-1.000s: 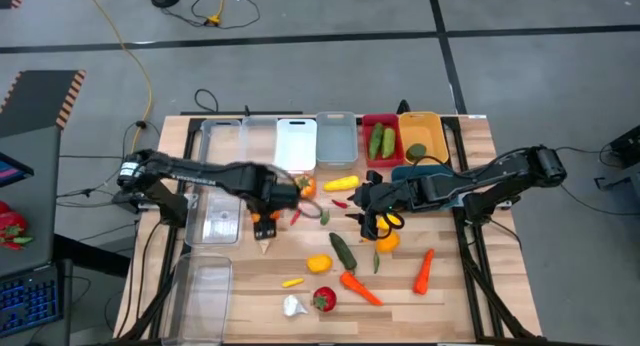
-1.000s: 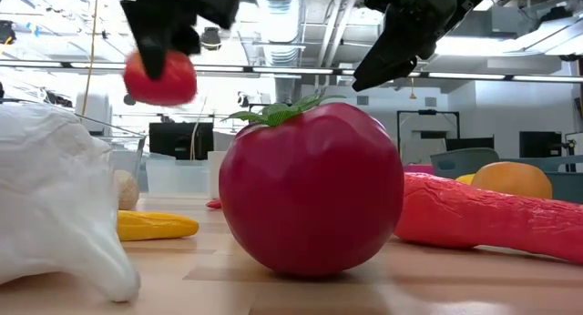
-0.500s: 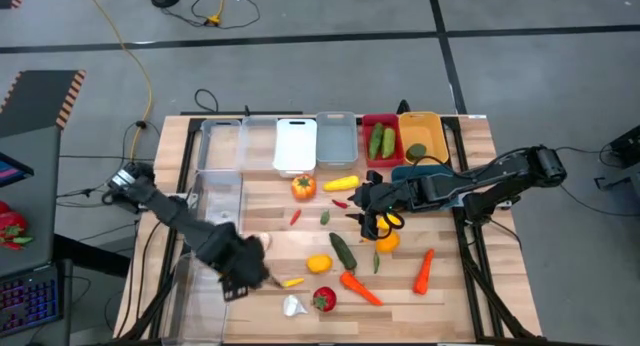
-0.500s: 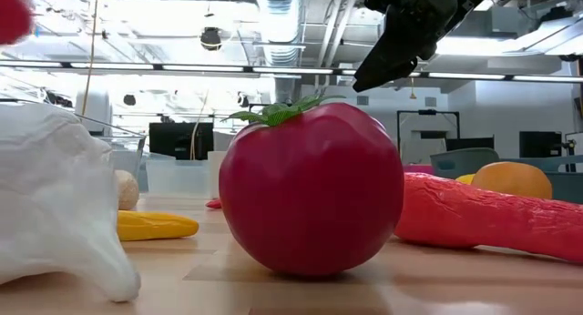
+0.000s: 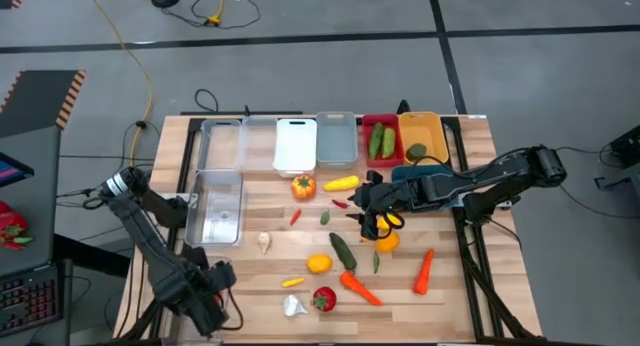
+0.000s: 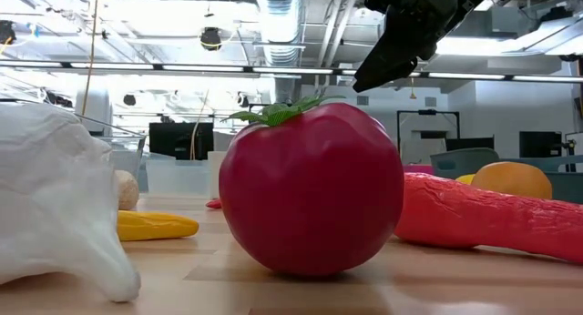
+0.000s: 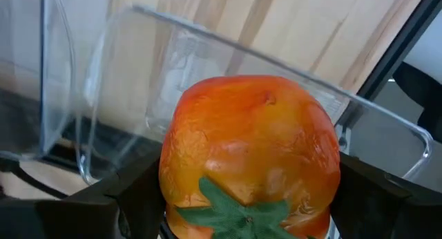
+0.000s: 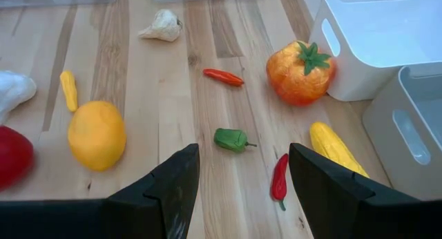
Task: Sort produce into baskets
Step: Put the middle tomato into the bottom big transparent bin
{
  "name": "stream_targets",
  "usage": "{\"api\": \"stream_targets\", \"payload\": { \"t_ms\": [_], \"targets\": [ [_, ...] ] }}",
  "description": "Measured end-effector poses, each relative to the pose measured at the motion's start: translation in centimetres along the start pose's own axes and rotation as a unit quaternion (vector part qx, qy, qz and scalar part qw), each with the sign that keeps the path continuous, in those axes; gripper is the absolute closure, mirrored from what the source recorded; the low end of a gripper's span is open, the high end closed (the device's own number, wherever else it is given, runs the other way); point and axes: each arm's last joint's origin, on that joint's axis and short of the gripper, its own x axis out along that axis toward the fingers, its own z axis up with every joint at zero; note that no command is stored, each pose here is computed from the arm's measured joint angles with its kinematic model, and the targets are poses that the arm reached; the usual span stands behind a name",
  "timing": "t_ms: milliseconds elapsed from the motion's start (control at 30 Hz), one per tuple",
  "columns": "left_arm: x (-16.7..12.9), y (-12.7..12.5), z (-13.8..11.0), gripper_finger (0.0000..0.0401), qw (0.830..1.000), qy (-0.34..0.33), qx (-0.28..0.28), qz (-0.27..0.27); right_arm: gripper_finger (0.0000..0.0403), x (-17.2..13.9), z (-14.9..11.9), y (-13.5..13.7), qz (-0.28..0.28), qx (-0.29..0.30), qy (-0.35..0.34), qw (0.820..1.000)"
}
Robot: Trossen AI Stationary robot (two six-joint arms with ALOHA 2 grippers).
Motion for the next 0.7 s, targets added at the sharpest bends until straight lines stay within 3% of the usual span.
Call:
{"api": "stream_targets", "payload": {
  "t_ms": [367,700],
  "targets": [
    [0.06,-0.15,-0.63,0.0091,1.000,0.000,-0.014,0.002,0.0152,0.00,0.00,-0.02,0.000,0.000,0.000,1.000],
    [0.06,-0.15,-0.63,0.0019,1.000,0.003,-0.022,0.001,0.0152,0.00,0.00,-0.02,0.000,0.000,0.000,1.000]
  ]
}}
